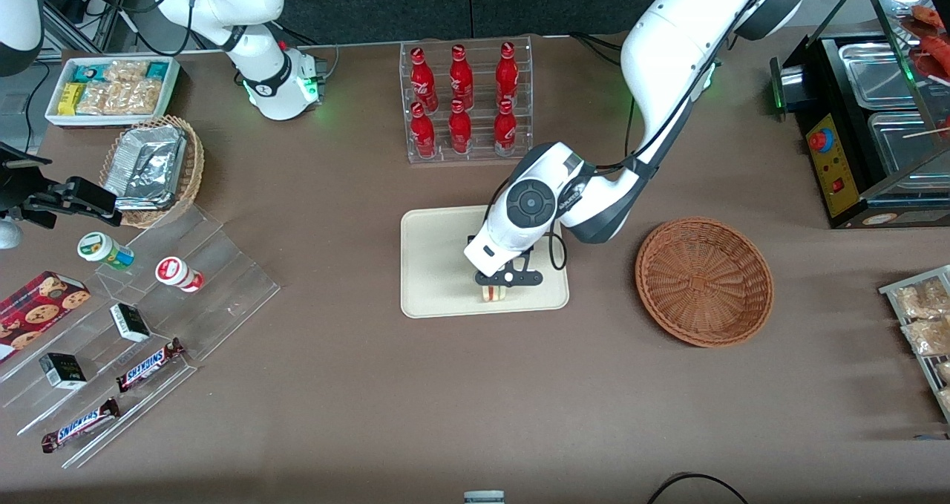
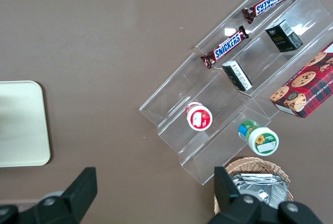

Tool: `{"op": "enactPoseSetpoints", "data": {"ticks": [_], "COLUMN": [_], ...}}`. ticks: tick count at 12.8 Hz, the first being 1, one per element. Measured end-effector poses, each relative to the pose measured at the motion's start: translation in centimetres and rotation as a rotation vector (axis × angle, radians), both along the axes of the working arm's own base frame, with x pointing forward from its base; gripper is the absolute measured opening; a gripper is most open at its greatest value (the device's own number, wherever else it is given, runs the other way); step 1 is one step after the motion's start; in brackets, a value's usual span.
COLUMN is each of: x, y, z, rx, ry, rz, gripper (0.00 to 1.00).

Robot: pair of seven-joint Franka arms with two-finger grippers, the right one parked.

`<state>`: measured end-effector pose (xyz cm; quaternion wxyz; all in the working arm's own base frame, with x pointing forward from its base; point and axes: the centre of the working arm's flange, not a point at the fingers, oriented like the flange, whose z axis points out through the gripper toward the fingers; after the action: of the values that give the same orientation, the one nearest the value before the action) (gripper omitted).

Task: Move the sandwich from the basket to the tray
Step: 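Lower the sandwich onto the tray and open the left gripper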

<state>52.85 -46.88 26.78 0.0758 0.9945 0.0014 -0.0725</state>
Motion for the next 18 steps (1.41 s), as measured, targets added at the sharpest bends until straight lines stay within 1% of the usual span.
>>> {"op": "enactPoseSetpoints", "data": {"ticks": [2,5,9,10,17,18], "x": [-0.4,-1.5,-1.6,-1.6,-1.5,-1.4], "y": [-0.3,-0.9,-0.9,-0.9,-0.8,-0.7], "z": [-1.3,-2.5,-2.5,-2.5,-2.6,-2.5], "rx": [-0.009,-0.006,-0.005,-0.005,-0.003,-0.004], "ry": [-0.023,-0.021,-0.022,-0.022,-0.022,-0.026], "rz": [-0.009,-0.025,-0.028,-0.028,-0.03,-0.042], "gripper": [0.14,0.14,0.14,0.21,0.98,1.0]}}
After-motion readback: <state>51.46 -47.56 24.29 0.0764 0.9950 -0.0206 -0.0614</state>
